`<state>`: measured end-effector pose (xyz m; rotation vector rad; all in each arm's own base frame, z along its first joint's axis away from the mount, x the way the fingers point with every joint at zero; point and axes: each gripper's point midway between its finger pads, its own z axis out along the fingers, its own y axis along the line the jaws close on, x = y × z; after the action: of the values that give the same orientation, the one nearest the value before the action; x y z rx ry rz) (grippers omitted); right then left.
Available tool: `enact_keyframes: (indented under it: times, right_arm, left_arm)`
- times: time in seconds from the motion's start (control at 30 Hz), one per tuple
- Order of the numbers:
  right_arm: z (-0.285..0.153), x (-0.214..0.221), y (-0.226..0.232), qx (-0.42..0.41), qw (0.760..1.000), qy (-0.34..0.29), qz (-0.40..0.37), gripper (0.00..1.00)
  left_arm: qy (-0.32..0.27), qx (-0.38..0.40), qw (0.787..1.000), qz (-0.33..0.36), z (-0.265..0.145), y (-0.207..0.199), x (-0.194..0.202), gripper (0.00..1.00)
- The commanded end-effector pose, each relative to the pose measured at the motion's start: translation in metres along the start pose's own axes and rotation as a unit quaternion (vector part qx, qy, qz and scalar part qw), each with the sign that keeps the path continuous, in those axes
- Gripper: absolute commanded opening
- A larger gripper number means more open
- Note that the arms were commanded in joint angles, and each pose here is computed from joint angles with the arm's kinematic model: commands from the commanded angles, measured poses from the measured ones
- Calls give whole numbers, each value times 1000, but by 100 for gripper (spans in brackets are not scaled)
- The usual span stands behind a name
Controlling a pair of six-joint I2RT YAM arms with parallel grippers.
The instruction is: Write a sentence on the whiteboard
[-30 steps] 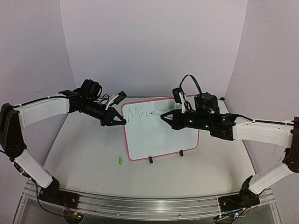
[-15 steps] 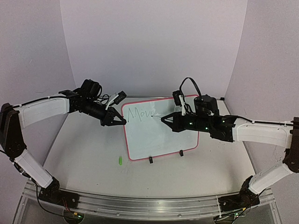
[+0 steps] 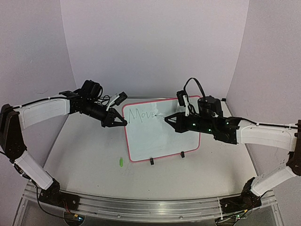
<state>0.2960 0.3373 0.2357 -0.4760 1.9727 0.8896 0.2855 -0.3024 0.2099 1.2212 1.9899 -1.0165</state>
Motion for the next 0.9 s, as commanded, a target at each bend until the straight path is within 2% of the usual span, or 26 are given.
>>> enact_keyframes:
  times: [0.0,0.53,0.87]
  right_arm:
    - [-4,-8,-5,16,1000,-18,3,0]
    - [-39,-25,26,-52,998,-36,-9,0]
    - [-42,-20,6,-55,998,-25,4,0]
  left_arm:
    - [11,-30,999,18,-1,11,6,0]
    - [11,-31,999,17,-2,12,6,0]
    - [12,-32,999,16,-2,12,6,0]
